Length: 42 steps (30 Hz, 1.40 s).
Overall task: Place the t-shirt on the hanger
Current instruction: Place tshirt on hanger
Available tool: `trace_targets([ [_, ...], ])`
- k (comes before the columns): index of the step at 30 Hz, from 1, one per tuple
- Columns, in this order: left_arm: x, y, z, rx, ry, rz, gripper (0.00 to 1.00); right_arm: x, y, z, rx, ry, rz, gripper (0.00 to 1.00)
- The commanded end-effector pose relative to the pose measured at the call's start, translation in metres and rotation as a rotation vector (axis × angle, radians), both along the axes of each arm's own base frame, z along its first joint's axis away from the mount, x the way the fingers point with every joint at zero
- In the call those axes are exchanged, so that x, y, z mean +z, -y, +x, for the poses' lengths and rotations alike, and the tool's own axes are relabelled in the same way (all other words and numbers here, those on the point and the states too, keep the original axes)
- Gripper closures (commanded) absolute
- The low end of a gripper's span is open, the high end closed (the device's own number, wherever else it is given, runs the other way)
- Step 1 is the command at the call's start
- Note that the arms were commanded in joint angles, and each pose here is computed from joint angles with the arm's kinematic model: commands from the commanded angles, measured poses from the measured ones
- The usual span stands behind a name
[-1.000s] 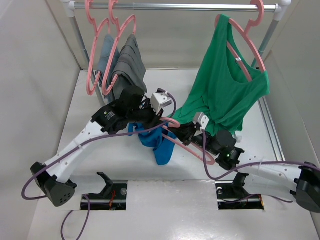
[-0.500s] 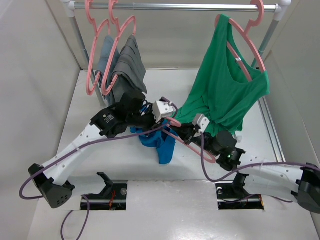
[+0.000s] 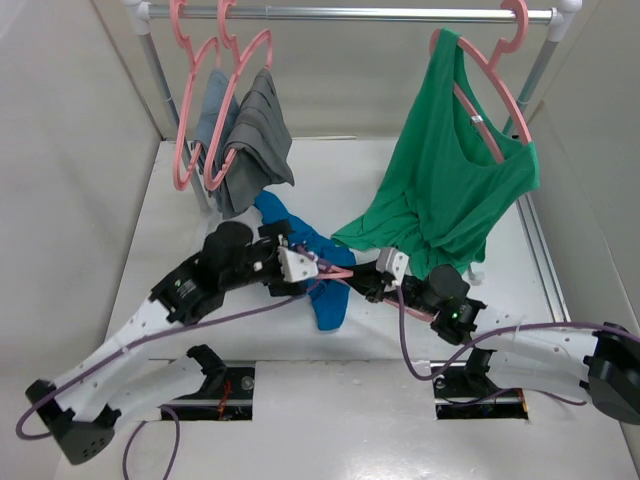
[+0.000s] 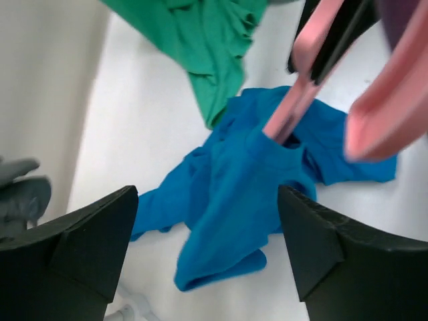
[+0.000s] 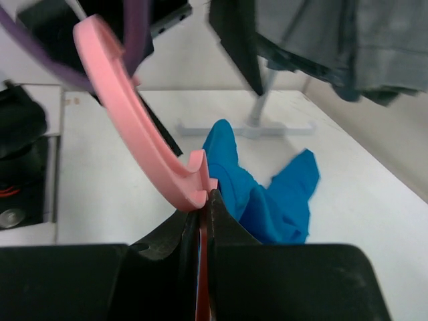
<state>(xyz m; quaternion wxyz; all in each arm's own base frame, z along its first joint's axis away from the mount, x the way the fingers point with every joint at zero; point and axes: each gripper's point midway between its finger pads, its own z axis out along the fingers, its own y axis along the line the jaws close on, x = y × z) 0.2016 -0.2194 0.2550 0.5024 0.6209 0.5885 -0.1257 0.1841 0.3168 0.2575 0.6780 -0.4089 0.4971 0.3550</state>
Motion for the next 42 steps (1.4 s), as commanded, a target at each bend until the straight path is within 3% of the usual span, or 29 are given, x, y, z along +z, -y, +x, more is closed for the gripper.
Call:
trace_targets([
  [1,0.058,-0.004,0.004,-0.036,0.379,-0.157,0.15,0.003,0.011,0.021,-0.081,0.010,0.009,1.00],
  [3,0.046,-0.009,0.008,-0.033,0.407,-0.118,0.08,0.000,0.008,0.017,-0.053,0.012,-0.014,1.00],
  [7,0.010,0.000,0.026,-0.020,0.290,0.016,0.05,0.001,0.004,0.014,-0.025,0.026,-0.033,1.00],
  [11,-0.005,0.012,0.039,-0.016,0.161,0.078,0.09,0.003,0.001,0.015,-0.016,0.031,-0.045,1.00],
  [20,-0.029,0.011,0.012,-0.229,0.080,0.132,0.06,0.001,-0.001,0.019,-0.028,0.023,-0.051,1.00],
  [23,-0.057,0.007,0.022,-0.147,-0.033,0.191,0.06,-0.002,-0.006,0.021,-0.021,0.027,-0.079,1.00],
  [28,-0.068,-0.004,0.049,-0.035,-0.059,0.186,0.01,-0.001,-0.009,0.021,-0.004,0.038,-0.098,1.00],
  [37,-0.086,-0.008,0.056,-0.013,-0.111,0.235,0.00,-0.004,-0.015,0.020,0.023,0.049,-0.134,1.00],
  [42,-0.104,-0.032,0.072,0.067,-0.230,0.221,0.00,-0.002,-0.017,0.017,0.045,0.051,-0.136,1.00],
])
